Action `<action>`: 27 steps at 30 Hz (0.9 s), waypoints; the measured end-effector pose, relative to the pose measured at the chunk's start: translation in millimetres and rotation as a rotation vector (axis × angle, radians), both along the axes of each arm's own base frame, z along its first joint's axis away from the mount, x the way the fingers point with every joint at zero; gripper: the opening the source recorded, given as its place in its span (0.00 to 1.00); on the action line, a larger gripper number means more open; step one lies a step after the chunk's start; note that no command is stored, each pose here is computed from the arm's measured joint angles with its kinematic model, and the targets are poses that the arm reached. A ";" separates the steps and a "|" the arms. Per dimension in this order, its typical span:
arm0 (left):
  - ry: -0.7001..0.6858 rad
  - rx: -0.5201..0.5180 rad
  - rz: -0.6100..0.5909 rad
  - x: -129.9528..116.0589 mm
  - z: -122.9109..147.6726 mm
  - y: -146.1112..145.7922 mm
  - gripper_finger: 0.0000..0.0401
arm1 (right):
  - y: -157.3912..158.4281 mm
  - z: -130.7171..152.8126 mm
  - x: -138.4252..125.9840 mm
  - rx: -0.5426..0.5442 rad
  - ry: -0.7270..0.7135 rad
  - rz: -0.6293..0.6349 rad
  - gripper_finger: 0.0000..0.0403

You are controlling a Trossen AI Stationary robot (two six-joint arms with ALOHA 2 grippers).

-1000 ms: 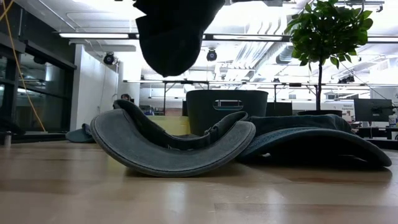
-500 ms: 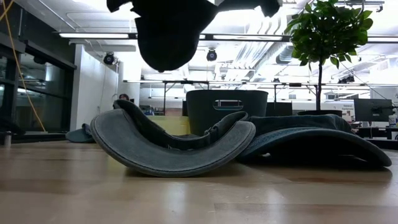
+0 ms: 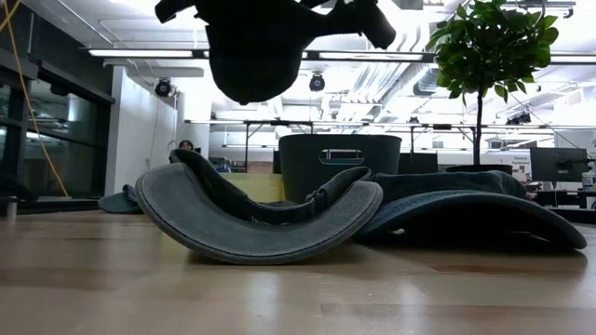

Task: Pick & Place hat
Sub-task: Put the bottom left blue cap into the yellow bin

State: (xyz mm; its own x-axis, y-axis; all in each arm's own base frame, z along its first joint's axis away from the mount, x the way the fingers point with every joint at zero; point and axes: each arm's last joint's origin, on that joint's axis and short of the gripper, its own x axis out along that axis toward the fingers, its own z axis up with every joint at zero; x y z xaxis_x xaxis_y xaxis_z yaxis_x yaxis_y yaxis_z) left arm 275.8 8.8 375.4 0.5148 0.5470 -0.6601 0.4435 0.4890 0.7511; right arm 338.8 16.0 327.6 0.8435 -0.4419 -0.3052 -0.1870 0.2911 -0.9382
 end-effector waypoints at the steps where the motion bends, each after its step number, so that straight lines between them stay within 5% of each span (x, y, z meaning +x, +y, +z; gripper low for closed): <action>1: 0.003 0.001 -0.006 0.0 0.0 -0.1 0.02 | 0.1 -1.3 1.0 -0.007 0.007 0.002 0.58; 8: 0.010 0.002 -0.017 0.0 -0.2 -0.2 0.02 | -1.1 -2.7 2.0 0.020 -0.020 -0.068 0.47; 18: 0.000 -0.001 -0.015 0.1 0.8 -0.1 0.02 | -0.6 -8.3 -0.3 0.037 0.015 -0.099 0.04; 27: -0.040 0.001 0.017 1.8 2.4 0.4 0.13 | 0.9 -7.9 -1.0 0.032 0.002 -0.139 0.02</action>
State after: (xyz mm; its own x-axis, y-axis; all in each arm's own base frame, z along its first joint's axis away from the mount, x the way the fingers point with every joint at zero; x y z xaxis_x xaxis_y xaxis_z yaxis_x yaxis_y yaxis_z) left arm 277.6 9.3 377.8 0.5315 0.5566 -0.6385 0.4049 0.4951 0.7687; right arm 337.8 16.9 319.7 0.7742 -0.5444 -0.3229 -0.1447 0.3444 -0.9276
